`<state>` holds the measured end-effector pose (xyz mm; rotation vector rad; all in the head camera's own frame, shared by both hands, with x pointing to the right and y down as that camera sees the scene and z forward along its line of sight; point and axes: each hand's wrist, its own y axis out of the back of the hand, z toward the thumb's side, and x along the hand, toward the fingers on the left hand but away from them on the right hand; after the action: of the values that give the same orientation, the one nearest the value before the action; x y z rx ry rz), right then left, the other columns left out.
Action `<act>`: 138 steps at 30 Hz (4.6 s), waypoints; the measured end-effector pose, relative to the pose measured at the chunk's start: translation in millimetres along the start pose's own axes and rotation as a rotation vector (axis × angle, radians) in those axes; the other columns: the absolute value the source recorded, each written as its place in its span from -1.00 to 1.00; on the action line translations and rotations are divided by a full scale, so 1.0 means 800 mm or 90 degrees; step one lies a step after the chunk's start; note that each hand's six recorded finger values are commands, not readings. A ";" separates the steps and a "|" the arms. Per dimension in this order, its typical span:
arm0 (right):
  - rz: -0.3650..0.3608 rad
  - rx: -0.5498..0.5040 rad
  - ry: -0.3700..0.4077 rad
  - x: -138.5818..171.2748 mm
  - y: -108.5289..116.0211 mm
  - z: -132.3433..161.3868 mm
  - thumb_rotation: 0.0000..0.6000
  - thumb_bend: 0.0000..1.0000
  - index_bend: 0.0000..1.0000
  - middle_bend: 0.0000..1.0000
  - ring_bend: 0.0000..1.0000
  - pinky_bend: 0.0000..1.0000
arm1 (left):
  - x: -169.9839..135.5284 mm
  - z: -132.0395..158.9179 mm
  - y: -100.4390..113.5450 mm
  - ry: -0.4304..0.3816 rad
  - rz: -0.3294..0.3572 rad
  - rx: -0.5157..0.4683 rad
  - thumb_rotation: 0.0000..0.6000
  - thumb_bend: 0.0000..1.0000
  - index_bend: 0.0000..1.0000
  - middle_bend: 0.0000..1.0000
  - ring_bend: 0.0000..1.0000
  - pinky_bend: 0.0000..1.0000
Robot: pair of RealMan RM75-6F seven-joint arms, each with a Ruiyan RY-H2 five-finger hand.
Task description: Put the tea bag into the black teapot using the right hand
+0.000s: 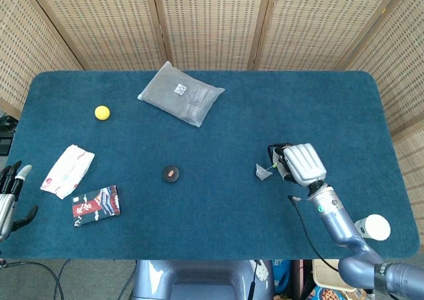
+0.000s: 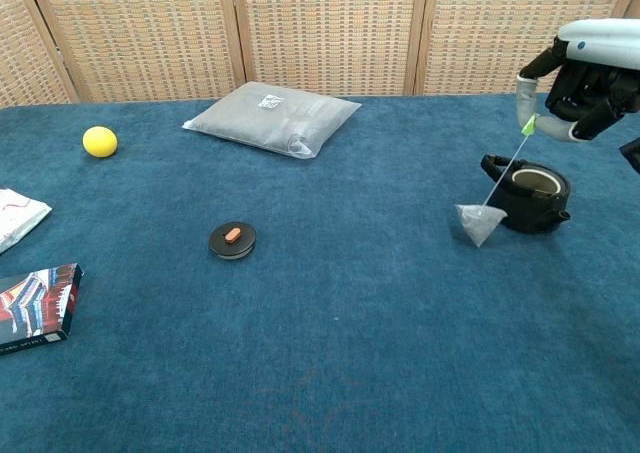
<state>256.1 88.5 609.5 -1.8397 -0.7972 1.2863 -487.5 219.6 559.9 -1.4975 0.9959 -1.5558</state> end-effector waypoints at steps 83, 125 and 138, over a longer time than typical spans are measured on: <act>0.027 -0.008 -0.150 -0.032 -0.007 -0.116 1.00 0.35 0.22 0.89 0.79 0.86 | -0.008 -0.006 -0.007 0.014 -0.015 0.001 1.00 -0.33 -1.00 -1.00 -1.00 -1.00; 0.236 0.017 -0.073 -0.032 -0.018 -0.068 1.00 0.74 -0.59 0.99 0.92 0.93 | -0.005 0.005 0.004 -0.005 -0.006 0.002 1.00 -0.32 -1.00 -1.00 -1.00 -1.00; 0.301 0.056 -0.063 -0.033 -0.039 -0.063 1.00 0.77 -0.58 1.00 0.92 0.94 | -0.007 0.002 0.004 -0.002 -0.007 0.004 1.00 -0.33 -1.00 -1.00 -1.00 -1.00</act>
<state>293.5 72.7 660.0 -1.9721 -0.3524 1.6868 -485.7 223.3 554.7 -1.5023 0.9821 -1.5629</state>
